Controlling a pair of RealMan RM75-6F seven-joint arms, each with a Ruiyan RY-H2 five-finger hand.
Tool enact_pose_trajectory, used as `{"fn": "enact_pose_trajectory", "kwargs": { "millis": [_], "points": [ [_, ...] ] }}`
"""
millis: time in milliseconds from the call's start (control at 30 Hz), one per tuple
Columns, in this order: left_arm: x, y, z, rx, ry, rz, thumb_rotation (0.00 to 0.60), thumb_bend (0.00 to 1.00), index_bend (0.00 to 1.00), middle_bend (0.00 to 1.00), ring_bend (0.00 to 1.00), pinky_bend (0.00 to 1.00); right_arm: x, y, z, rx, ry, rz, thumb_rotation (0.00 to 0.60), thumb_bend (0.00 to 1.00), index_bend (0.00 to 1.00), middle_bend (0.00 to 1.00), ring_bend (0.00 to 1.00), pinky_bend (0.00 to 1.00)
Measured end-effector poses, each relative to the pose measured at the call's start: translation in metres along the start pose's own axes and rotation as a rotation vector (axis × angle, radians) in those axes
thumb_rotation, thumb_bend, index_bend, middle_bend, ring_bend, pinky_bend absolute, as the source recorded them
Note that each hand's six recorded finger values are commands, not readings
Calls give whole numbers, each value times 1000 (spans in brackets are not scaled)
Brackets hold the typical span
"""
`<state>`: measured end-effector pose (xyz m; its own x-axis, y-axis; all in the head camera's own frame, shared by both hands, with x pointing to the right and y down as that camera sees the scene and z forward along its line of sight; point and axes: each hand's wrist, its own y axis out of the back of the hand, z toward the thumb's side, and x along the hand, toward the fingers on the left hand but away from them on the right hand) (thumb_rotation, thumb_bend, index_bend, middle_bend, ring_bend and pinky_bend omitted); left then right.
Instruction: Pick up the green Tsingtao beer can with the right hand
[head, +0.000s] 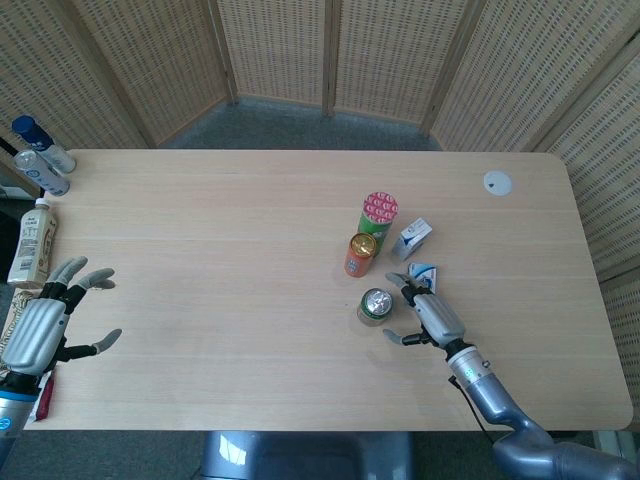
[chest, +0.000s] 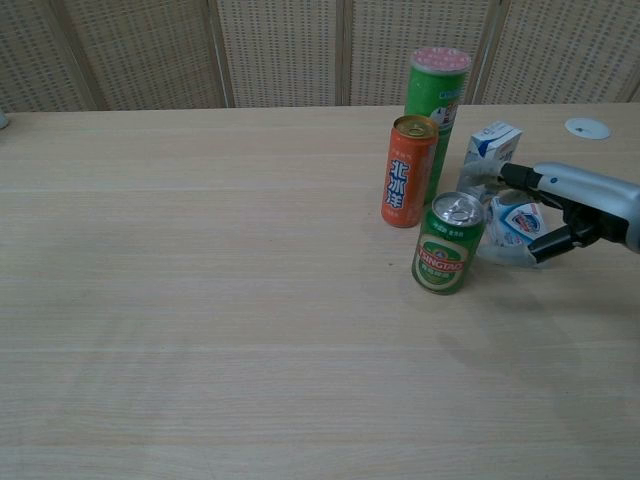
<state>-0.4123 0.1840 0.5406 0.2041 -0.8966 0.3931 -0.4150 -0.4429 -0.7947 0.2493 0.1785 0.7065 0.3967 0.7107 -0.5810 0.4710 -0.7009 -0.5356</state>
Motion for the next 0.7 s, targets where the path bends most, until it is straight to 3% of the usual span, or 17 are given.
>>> {"fn": "enact_pose_trajectory", "kwargs": {
  "millis": [700],
  "points": [
    [0,-2,-4,-1,11,-7,569,274,185,339,84,0,-28,-25,17,-29,20,74,475,303,0,0,0,6]
  ]
}}
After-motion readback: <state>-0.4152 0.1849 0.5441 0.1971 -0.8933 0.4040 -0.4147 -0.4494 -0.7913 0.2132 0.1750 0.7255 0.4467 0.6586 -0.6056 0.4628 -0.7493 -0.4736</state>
